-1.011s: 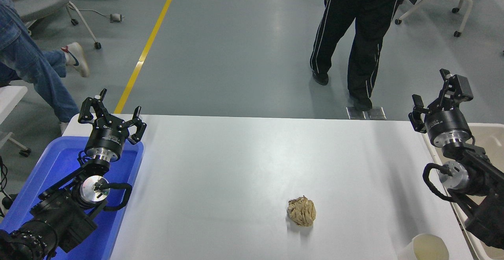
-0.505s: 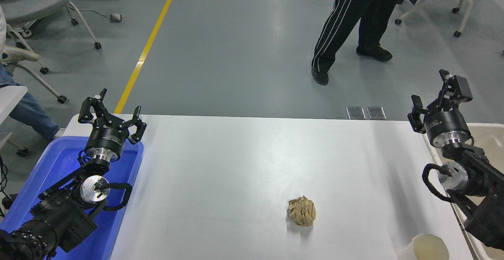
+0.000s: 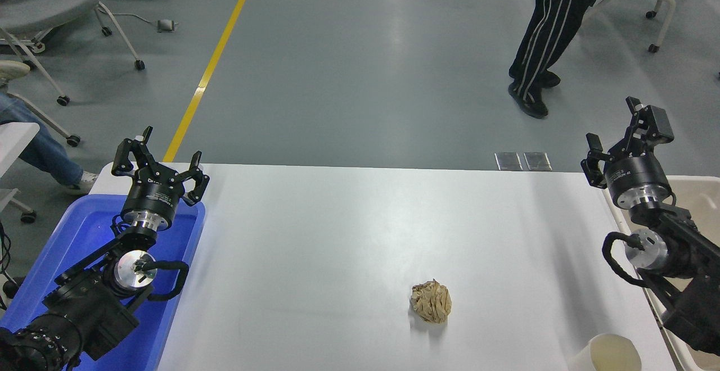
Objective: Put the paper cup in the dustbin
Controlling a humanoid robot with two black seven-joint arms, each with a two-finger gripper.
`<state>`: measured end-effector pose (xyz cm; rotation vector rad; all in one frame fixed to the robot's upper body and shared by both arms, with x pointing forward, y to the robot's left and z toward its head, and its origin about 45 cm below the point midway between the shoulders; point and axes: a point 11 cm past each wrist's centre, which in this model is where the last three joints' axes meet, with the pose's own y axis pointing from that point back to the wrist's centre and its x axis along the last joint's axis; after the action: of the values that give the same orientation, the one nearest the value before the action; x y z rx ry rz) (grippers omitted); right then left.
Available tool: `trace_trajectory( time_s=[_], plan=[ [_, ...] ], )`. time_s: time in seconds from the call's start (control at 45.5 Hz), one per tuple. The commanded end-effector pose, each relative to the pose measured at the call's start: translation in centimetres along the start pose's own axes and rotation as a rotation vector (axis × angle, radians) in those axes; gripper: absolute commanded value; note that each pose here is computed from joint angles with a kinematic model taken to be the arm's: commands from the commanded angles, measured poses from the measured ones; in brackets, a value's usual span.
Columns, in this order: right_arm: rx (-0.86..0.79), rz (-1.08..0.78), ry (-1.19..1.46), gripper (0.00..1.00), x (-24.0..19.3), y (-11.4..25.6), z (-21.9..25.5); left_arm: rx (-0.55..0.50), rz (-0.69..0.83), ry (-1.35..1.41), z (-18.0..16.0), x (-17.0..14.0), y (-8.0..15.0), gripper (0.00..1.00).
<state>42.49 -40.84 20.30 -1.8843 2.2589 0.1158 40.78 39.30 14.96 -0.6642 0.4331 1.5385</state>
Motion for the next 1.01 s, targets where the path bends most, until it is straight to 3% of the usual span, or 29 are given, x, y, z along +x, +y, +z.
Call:
trace_trajectory(
  time_s=[0.0,0.527,0.769,0.989],
  plan=[
    [-0.015,0.022,0.018,0.99,0.9,0.2,0.5,0.001,0.001,0.0,0.0,0.0,0.0,1.0],
    [0.01,-0.029,0.042,0.99,-0.7,-0.9,-0.8,0.0,0.0,0.0,0.0,0.0,0.0,1.0],
    [-0.077,-0.302,0.545,0.99,-1.3,-2.3,-3.9,0.0,0.0,0.0,0.0,0.0,0.0,1.0],
    [-0.172,-0.533,0.904,0.99,-1.3,-1.4,-6.8,0.0,0.0,0.0,0.0,0.0,0.0,1.0]
  ],
)
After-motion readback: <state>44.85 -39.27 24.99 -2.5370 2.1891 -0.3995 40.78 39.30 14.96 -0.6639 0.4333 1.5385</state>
